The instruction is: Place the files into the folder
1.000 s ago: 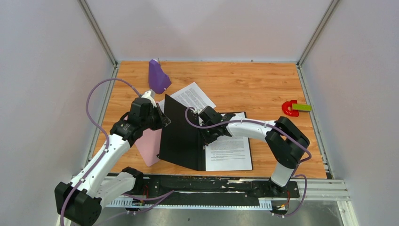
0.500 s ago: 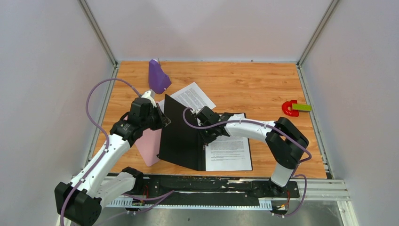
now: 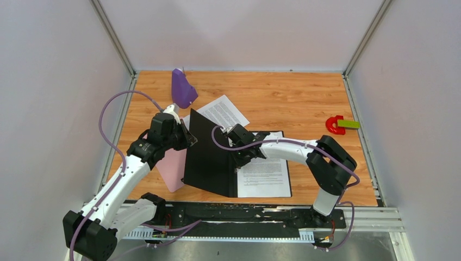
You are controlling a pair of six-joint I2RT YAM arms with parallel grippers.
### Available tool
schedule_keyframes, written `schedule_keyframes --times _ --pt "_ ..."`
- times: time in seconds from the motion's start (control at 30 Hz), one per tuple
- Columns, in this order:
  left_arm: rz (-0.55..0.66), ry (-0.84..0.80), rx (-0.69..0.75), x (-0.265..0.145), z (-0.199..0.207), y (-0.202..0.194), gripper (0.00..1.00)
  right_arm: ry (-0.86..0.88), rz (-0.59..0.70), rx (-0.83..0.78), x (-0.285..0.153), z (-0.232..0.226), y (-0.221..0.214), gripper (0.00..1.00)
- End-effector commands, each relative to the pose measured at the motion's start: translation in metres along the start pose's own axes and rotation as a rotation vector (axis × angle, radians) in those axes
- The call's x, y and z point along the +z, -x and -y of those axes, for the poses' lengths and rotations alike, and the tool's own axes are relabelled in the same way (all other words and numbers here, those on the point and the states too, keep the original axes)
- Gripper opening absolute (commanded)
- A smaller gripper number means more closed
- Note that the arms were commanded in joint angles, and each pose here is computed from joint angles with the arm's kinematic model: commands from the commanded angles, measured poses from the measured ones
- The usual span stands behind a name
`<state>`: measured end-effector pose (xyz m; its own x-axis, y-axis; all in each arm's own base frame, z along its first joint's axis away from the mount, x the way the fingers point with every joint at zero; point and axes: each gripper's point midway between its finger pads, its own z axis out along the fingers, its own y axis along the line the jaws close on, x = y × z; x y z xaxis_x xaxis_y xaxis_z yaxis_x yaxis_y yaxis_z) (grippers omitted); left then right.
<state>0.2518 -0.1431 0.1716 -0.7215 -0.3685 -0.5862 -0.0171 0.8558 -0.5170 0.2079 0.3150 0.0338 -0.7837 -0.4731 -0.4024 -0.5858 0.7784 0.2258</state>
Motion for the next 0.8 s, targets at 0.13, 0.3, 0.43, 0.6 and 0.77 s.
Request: schedule_keyframes --times 0.13,0.3,0.43,0.6,0.77 --pt "0.107 0.023 0.015 -0.002 -0.002 0.024 0.00 -0.130 -0.187 0.017 0.019 0.039 -0.077 0.00" --pt "0.105 0.024 0.009 0.001 -0.004 0.021 0.00 -0.122 -0.151 0.038 0.025 0.040 -0.079 0.00" --pt "0.084 0.041 0.016 0.001 -0.007 0.018 0.12 -0.135 -0.108 0.053 0.024 0.042 -0.075 0.00" --pt "0.090 0.102 0.079 -0.008 -0.005 0.040 0.35 -0.172 -0.069 0.054 0.019 0.049 -0.068 0.00" --pt "0.102 0.096 0.121 -0.025 0.014 0.077 0.39 -0.179 -0.053 0.047 0.018 0.050 -0.064 0.00"
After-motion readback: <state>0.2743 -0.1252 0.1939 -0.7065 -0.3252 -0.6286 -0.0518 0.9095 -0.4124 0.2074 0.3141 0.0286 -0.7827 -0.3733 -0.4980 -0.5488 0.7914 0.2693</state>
